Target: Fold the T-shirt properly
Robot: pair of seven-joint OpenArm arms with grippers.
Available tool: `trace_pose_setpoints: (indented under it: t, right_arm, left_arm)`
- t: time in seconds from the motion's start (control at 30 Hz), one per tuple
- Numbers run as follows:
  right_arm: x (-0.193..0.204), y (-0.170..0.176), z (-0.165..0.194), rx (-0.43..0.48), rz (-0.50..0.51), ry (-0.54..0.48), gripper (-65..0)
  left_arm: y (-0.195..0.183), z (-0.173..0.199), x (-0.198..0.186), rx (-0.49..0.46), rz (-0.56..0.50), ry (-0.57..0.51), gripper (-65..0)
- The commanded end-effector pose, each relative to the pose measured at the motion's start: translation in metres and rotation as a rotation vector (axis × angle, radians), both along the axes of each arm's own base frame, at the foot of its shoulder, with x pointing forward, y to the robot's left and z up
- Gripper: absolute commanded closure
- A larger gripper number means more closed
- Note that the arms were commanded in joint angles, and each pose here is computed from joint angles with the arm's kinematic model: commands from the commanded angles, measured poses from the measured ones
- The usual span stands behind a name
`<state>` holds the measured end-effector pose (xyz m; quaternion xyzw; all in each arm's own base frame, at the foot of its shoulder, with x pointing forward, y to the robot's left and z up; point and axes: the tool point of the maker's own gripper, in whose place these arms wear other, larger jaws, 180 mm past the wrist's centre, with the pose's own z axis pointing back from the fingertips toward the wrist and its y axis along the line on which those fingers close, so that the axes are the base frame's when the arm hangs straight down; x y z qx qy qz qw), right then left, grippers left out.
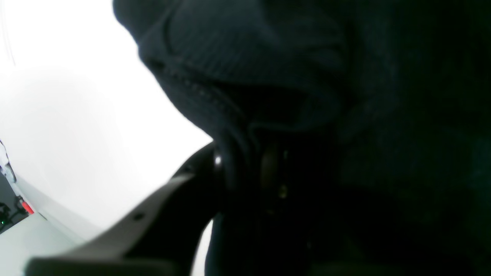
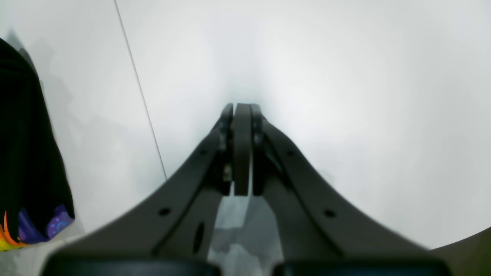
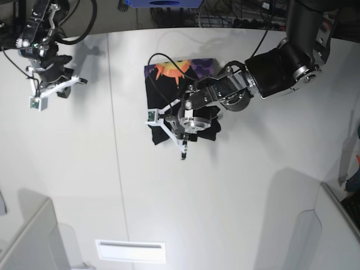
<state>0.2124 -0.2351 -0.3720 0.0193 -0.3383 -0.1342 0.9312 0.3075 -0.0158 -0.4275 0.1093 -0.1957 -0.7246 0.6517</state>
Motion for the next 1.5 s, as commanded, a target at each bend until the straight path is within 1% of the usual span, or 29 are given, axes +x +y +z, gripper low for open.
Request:
trace_pose_setpoints:
  t: [0.0,0.07,0.13,0.17,0.27,0.33,0.37,0.43,0.47,0.53,0.57,0.63,0.67,0.7,0.77,0.8,0.87,0.97,1.03,1.1,1.13,1.17,1.23,1.27,1.3,1.33,1.37,1.4,1.47]
  right_arm:
    - [0.008,-0.001,0.009,-0.010,0.010,-0.043,0.0]
    - [0.008,-0.001,0.009,-0.010,0.010,-0.043,0.0]
    - [0.008,-0.001,0.009,-0.010,0.010,-0.043,0.0]
    - [0.008,-0.001,0.009,-0.010,0.010,-0.043,0.0]
    - [0.006,-0.001,0.008,-0.010,0.010,-0.038,0.0]
    - [0.005,-0.001,0.008,-0.010,0.010,-0.037,0.0]
    - [0.005,-0.001,0.008,-0.010,0.010,-0.037,0.0]
    - [0.005,-0.001,0.008,-0.010,0.010,-0.035,0.0]
    - [0.005,-0.001,0.008,-0.010,0.010,-0.035,0.0]
    - [0.004,-0.001,0.007,-0.011,0.010,-0.034,0.0]
    - [0.002,-0.001,0.006,-0.013,0.011,-0.028,0.0]
    - [0.000,-0.002,0.005,-0.016,0.013,-0.021,0.0]
    - [-0.001,-0.002,0.005,-0.016,0.014,-0.020,0.0]
    - [-0.004,-0.003,0.004,-0.017,0.012,-0.013,0.0]
    - [-0.009,-0.001,0.004,-0.030,0.040,-0.021,0.0]
    - [-0.015,0.000,0.004,-0.044,0.070,-0.033,0.0]
    - [-0.028,-0.006,0.006,-0.080,0.111,-0.077,0.0]
    - [-0.052,-0.015,0.015,-0.126,0.163,-0.152,0.0]
    - [-0.066,-0.020,0.025,-0.150,0.196,-0.208,0.0]
    - [-0.078,-0.025,0.034,-0.172,0.230,-0.240,0.0]
    - [-0.083,-0.026,0.036,-0.174,0.252,-0.239,0.0]
    - [-0.092,-0.027,0.035,-0.187,0.281,-0.211,0.0]
    - [-0.107,-0.030,0.031,-0.240,0.349,-0.136,0.0]
    - [-0.117,-0.032,0.025,-0.268,0.391,-0.079,0.0]
    - [-0.133,-0.034,0.016,-0.303,0.444,0.006,0.0]
    - [-0.148,-0.036,0.008,-0.328,0.479,0.083,0.0]
    - [-0.164,-0.043,0.001,-0.365,0.499,0.170,0.0]
    - [-0.177,-0.045,-0.004,-0.378,0.512,0.233,0.0]
    - [-0.208,-0.042,-0.016,-0.372,0.540,0.364,0.0]
  left_arm:
    - [-0.012,-0.005,-0.016,-0.041,-0.028,0.079,-18.3]
    - [-0.014,-0.002,-0.012,-0.039,-0.038,0.066,-34.9]
    - [-0.019,0.002,-0.009,-0.054,-0.034,0.060,-47.7]
    - [-0.019,0.006,-0.004,-0.053,-0.035,0.047,-52.7]
    - [-0.021,0.018,0.011,-0.055,-0.037,0.010,-63.5]
    - [-0.027,0.031,0.018,-0.076,-0.053,-0.020,-65.0]
    - [-0.030,0.038,0.021,-0.090,-0.060,-0.036,-64.0]
    - [-0.037,0.063,0.031,-0.156,-0.048,-0.080,-60.1]
    - [-0.039,0.080,0.039,-0.204,-0.024,-0.106,-57.1]
    - [-0.027,0.111,0.057,-0.289,0.045,-0.165,-50.0]
    - [-0.020,0.126,0.062,-0.334,0.078,-0.193,-45.3]
    - [-0.006,0.155,0.071,-0.418,0.138,-0.248,-35.4]
    - [0.003,0.166,0.073,-0.455,0.173,-0.269,-28.8]
    - [0.013,0.178,0.076,-0.501,0.215,-0.294,-20.9]
    - [0.040,0.195,0.076,-0.587,0.324,-0.335,-1.3]
    - [0.056,0.200,0.071,-0.623,0.383,-0.354,0.0]
    - [0.090,0.188,0.054,-0.661,0.506,-0.351,0.0]
    - [0.134,0.150,0.021,-0.727,0.646,-0.314,0.0]
    - [0.149,0.127,-0.013,-0.808,0.689,-0.292,0.0]
    - [0.151,0.115,-0.051,-0.914,0.680,-0.285,0.0]
    - [0.151,0.112,-0.070,-0.967,0.676,-0.278,0.0]
    - [0.156,0.110,-0.091,-1.020,0.680,-0.278,0.0]
    - [0.164,0.109,-0.123,-1.090,0.698,-0.283,0.0]
    - [0.170,0.106,-0.140,-1.109,0.715,-0.277,0.0]
    - [0.175,0.102,-0.159,-1.118,0.741,-0.262,0.0]
    - [0.180,0.097,-0.177,-1.113,0.769,-0.238,0.0]
    - [0.185,0.089,-0.198,-1.098,0.806,-0.204,0.0]
    - [0.187,0.083,-0.215,-1.086,0.836,-0.172,0.0]
    - [0.193,0.067,-0.249,-1.047,0.905,-0.097,0.0]
